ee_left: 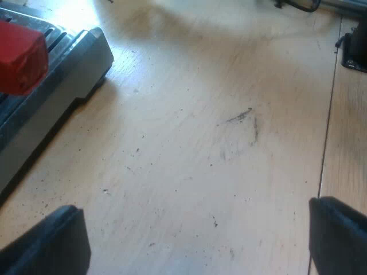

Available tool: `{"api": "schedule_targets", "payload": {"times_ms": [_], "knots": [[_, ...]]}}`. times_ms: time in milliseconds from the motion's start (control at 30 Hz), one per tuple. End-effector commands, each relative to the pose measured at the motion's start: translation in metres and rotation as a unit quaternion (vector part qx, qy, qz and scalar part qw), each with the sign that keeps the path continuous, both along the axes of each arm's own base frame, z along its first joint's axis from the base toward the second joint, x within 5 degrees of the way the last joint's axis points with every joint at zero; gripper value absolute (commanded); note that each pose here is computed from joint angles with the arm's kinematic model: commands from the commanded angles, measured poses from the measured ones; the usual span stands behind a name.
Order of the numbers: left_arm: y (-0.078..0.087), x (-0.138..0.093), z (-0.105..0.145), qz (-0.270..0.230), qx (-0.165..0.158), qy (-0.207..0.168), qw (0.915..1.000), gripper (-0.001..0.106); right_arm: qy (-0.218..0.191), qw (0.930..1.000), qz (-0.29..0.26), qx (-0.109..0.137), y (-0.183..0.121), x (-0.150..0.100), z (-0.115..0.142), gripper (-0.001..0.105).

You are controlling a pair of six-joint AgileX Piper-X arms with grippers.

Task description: Place mug into machine

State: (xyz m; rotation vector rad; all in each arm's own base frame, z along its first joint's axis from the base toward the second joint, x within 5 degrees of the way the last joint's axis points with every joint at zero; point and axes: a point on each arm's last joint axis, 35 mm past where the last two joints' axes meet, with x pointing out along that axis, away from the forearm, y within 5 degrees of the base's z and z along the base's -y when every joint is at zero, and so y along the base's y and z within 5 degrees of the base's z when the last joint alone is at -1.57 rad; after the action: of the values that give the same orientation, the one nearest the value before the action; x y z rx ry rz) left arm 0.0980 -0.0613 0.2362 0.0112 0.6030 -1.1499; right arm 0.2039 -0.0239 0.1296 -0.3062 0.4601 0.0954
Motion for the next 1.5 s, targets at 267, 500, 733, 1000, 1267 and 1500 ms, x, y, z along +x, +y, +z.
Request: {"api": "schedule_targets", "payload": {"times_ms": [267,500,733,1000,1267,1500], "knots": [[0.0,0.0,0.001,0.001,-0.001,0.0,1.0,0.08,-0.002,0.9999,0.006,-0.01,0.001,-0.009,0.016,0.0],[0.0,0.001,-0.002,0.005,0.003,-0.001,1.0,0.08,0.001,0.9997,0.012,-0.021,0.006,-0.041,0.046,0.0],[0.001,0.007,-0.015,0.051,0.029,-0.034,0.9977,0.08,0.025,0.9985,0.039,-0.03,0.012,-0.079,0.085,0.0],[0.0,0.014,-0.021,0.073,0.017,-0.089,0.9933,0.08,0.05,0.993,0.107,-0.008,0.023,-0.122,0.131,0.0],[0.0,0.02,-0.022,0.137,-0.004,-0.094,0.986,0.08,0.073,0.9805,0.18,0.027,0.031,-0.14,0.146,0.0],[0.001,0.021,-0.022,0.143,-0.007,-0.093,0.9854,0.08,0.067,0.9718,0.222,0.042,0.035,-0.141,0.147,0.0]]}}
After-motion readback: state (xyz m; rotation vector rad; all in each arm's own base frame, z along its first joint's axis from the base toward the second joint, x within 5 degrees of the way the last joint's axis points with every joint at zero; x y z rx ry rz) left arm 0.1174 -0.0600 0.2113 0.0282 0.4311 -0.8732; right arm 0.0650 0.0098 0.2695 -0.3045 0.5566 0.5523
